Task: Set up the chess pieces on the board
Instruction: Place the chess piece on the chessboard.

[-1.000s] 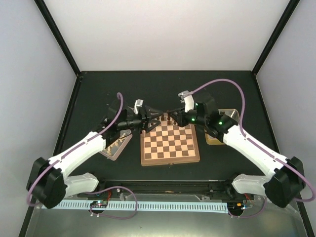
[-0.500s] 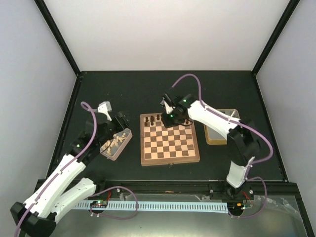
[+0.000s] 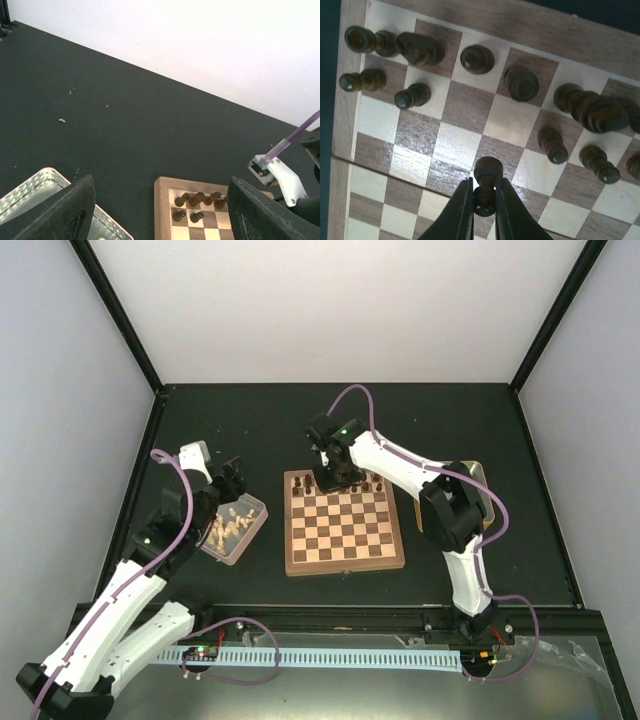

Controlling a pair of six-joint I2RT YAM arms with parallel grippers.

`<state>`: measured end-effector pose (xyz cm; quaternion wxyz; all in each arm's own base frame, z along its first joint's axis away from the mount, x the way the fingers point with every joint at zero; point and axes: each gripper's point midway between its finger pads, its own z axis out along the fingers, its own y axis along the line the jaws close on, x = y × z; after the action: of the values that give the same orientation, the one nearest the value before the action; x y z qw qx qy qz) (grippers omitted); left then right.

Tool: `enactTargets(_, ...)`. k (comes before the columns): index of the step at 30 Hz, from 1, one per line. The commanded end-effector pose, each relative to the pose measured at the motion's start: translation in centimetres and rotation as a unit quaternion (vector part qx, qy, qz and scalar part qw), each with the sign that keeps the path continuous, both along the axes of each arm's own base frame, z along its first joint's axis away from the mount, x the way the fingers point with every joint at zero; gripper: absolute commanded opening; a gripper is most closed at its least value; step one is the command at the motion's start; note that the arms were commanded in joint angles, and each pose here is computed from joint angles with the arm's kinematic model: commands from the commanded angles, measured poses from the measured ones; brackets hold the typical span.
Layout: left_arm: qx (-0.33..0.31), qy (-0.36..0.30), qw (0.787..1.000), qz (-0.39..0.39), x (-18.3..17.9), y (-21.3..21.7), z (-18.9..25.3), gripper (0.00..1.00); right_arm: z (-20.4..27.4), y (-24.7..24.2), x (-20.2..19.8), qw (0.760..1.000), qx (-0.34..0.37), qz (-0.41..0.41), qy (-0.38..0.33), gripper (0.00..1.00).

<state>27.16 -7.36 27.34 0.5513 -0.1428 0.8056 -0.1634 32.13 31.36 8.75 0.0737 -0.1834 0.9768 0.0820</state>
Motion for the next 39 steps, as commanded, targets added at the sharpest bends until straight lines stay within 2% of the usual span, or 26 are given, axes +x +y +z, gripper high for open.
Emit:
enactTargets(1,0.019,-0.011,1.000,0.013,0.0,0.9,0.7,0.74,-0.2,-0.4,0.8,0.999,-0.034,-0.017,-0.012,0.06)
enactTargets(11,0.016,-0.010,1.000,0.011,0.1,0.7,0.4,0.74,-1.7,0.2,1.6,0.999,-0.038,-0.024,-0.013,0.06)
enactTargets(39,0.014,-0.009,1.000,0.012,0.1,0.8,0.4,0.77,-1.8,0.3,1.9,0.999,-0.048,-0.018,-0.008,0.21)
